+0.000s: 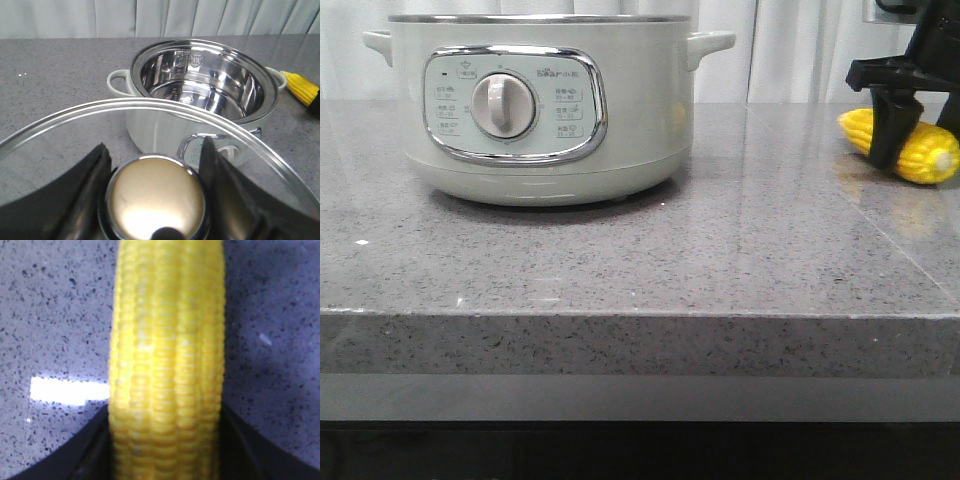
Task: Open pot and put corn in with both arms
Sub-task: 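Carry the corn cob with the right gripper over the open pot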
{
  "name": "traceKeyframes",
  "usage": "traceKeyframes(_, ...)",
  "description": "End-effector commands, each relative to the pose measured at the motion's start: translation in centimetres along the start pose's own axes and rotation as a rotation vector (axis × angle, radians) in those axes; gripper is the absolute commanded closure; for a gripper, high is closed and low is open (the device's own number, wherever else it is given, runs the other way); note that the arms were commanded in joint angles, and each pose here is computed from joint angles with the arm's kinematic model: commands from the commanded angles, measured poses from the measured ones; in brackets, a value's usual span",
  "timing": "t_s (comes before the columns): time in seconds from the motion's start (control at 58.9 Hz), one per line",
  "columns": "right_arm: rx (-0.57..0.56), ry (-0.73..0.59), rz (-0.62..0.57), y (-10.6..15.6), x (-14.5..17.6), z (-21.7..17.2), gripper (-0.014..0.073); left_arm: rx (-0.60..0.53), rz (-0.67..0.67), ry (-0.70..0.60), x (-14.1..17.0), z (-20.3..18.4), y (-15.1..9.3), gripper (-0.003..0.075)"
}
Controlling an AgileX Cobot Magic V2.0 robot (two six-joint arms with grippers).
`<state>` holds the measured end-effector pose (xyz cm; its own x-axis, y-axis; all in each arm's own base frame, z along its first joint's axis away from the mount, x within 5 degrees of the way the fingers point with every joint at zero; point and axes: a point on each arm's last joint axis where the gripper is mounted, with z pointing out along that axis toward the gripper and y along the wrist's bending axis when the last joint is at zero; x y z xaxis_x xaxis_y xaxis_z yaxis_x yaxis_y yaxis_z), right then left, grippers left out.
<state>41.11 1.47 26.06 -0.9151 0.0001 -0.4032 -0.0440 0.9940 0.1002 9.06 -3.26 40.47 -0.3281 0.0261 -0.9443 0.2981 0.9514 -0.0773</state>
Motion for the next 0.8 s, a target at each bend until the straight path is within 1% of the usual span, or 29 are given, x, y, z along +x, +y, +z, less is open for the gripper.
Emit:
traceKeyframes(0.0,0.006,-0.089,-0.015,0.1,-0.9,-3.0,0.0316,0.034,0.003,-0.181,-2.3,-0.9,-0.3,0.0438)
traceKeyframes(0.187,0.004,-0.111,-0.018,0.3,-0.8,-4.6,0.0316,0.034,0.003,-0.181,-2.3,-0.9,-0.3,0.0438)
traceKeyframes(0.339,-0.008,-0.177,-0.038,1.2,-0.9,-8.0,0.0316,0.034,0.003,-0.181,-2.3,-0.9,-0.3,0.0438)
traceKeyframes(0.475,-0.031,-0.248,-0.085,3.1,-1.0,-11.7,0.0316,0.034,0.003,-0.181,-2.3,-0.9,-0.3,0.0438)
traceKeyframes(0.594,-0.064,-0.309,-0.142,5.3,-0.5,-15.7,0.0316,0.034,0.003,-0.181,-2.3,-0.9,-0.3,0.0438)
traceKeyframes(0.781,-0.128,-0.324,-0.235,8.6,1.0,-19.9,0.0316,0.034,0.003,-0.181,-2.3,-0.9,-0.3,0.0438)
